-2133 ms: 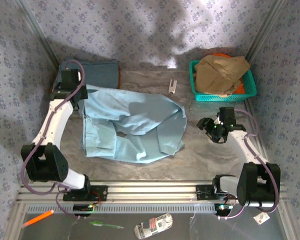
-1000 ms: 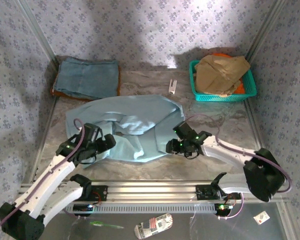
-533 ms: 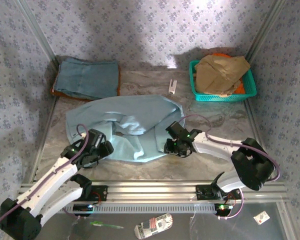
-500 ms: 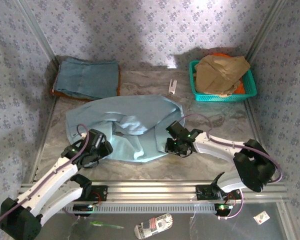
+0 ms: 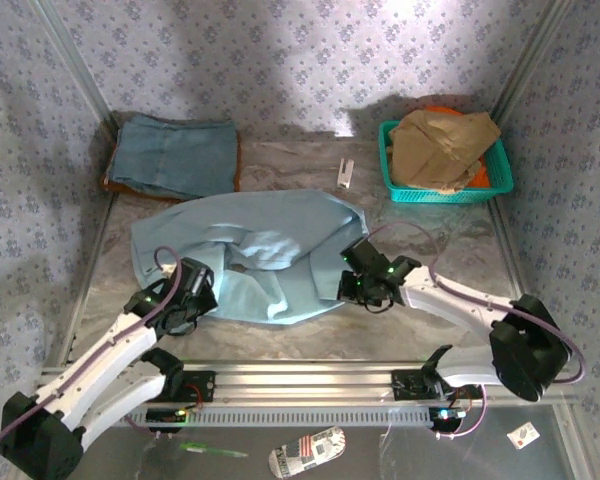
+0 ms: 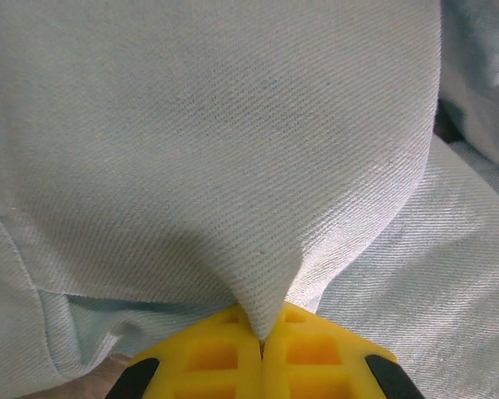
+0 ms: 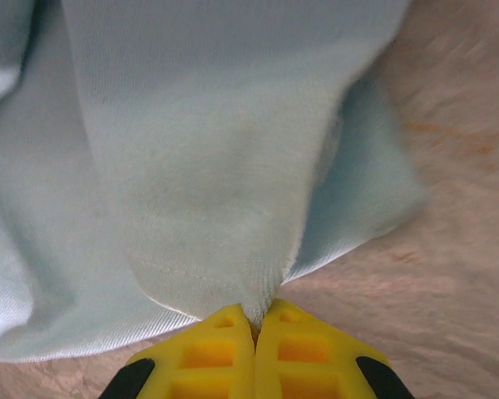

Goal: Fold and stack the trousers

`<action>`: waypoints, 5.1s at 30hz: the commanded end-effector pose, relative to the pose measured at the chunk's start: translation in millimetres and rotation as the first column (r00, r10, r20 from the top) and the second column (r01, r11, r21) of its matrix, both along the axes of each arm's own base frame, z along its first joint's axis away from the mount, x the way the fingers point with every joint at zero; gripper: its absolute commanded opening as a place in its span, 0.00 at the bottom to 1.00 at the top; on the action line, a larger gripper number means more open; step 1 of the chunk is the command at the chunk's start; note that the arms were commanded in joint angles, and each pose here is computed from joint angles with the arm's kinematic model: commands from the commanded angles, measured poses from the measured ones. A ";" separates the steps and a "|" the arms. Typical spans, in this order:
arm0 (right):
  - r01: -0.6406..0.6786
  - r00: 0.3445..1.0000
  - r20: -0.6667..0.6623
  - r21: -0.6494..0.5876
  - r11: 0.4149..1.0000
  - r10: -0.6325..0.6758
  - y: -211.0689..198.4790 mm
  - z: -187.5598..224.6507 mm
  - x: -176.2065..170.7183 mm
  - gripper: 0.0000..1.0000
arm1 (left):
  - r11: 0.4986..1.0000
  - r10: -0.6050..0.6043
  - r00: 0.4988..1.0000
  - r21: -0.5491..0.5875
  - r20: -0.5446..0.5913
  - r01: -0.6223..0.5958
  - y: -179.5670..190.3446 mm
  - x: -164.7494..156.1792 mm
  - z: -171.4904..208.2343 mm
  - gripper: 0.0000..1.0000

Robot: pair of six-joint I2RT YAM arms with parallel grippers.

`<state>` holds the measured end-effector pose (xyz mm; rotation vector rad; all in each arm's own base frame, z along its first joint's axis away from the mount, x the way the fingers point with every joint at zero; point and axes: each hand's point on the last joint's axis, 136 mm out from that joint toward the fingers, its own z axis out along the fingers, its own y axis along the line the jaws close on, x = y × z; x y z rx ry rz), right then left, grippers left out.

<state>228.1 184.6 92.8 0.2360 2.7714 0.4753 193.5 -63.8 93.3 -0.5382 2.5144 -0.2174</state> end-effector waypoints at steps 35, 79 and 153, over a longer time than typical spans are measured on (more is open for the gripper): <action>0.059 0.997 0.055 -0.115 0.992 -0.053 -54.5 24.6 34.2 0.69 | 0.948 0.309 0.923 0.006 0.228 -0.319 102.4 12.1 118.1 0.00; 0.539 0.690 0.441 0.217 0.814 -0.574 -226.4 263.1 10.5 0.00 | 0.963 0.268 0.936 -0.101 0.227 -0.251 83.9 6.0 136.0 0.00; 0.624 0.782 -0.078 0.092 0.776 -0.619 -205.2 -10.6 -1.1 0.33 | 0.752 0.568 0.803 -0.280 -0.181 -0.596 121.9 104.7 -67.5 0.81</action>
